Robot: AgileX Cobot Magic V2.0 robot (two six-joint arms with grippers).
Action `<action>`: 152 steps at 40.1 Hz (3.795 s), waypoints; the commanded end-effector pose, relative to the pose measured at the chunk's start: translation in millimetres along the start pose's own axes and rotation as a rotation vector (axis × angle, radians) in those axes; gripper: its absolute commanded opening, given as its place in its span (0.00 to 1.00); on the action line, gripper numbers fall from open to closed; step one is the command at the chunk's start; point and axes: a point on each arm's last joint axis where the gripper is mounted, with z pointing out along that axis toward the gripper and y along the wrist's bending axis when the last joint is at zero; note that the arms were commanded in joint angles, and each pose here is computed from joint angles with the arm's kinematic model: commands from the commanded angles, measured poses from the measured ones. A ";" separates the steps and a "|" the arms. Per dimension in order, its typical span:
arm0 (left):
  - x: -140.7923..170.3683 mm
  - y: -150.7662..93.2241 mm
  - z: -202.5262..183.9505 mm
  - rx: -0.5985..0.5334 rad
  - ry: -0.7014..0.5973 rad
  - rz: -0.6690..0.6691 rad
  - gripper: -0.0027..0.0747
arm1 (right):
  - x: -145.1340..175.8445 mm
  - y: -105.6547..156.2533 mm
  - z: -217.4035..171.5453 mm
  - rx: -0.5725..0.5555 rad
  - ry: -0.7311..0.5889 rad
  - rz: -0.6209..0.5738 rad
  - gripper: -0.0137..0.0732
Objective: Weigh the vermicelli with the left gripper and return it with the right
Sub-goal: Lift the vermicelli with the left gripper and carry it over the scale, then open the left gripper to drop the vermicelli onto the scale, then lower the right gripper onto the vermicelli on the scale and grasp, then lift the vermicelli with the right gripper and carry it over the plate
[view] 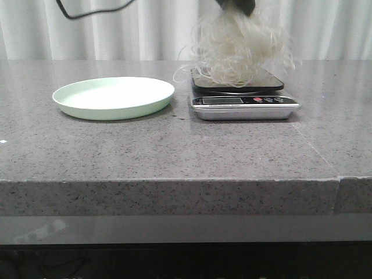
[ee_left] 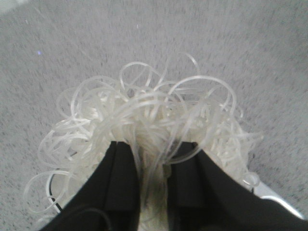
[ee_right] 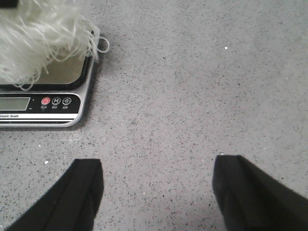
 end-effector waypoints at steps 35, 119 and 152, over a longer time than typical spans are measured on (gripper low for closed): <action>-58.7 8.0 -249.9 -0.173 -0.355 -0.097 0.66 | -12.4 0.4 -3.6 0.000 -0.081 -0.008 0.84; 173.7 -18.4 -331.9 -0.111 -0.389 -0.087 0.66 | -112.1 126.7 219.1 -0.255 0.128 -0.258 0.41; 173.7 -18.4 -331.9 -0.111 -0.389 -0.087 0.66 | -198.3 136.1 120.0 -0.318 -0.120 -0.251 0.34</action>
